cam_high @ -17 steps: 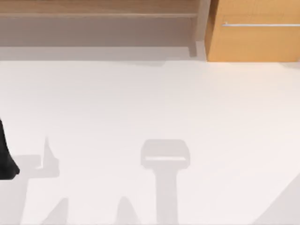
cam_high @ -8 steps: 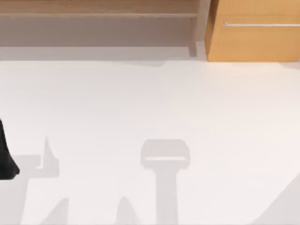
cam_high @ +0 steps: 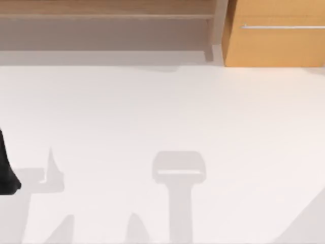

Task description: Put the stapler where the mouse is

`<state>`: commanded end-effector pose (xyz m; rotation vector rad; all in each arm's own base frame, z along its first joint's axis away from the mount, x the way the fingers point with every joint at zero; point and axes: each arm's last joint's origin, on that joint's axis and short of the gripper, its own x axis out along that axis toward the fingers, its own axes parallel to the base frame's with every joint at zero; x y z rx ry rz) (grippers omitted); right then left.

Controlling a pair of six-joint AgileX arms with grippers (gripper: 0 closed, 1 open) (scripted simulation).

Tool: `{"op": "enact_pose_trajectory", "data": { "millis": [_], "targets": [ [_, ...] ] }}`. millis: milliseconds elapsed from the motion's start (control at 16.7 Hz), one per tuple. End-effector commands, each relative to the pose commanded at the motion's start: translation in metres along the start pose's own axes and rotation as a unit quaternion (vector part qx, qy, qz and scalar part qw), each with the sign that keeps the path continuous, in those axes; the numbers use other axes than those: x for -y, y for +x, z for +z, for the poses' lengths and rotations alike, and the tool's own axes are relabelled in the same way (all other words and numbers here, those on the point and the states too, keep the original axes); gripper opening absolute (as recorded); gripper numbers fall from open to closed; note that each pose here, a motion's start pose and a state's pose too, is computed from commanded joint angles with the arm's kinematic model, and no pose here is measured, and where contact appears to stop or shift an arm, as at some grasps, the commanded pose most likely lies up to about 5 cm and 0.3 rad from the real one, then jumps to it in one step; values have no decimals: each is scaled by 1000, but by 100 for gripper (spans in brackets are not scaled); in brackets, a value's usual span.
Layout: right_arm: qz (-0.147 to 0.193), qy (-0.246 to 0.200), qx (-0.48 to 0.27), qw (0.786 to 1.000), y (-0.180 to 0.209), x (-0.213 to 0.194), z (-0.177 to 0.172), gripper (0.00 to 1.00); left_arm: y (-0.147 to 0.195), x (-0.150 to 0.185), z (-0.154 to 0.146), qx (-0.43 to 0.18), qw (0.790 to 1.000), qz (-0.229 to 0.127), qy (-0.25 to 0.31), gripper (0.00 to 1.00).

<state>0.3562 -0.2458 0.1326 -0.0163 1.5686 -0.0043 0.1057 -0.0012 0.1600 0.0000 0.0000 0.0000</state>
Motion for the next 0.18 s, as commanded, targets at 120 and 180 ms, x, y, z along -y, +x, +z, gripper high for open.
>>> {"op": "enact_pose_trajectory", "data": {
  "millis": [120, 180],
  "targets": [
    [0, 0, 0, 1000, 0, 0, 0, 100, 0, 0, 0, 0, 1000, 0, 0, 100],
    [0, 0, 0, 1000, 0, 0, 0, 100, 0, 0, 0, 0, 1000, 0, 0, 100]
  ]
}}
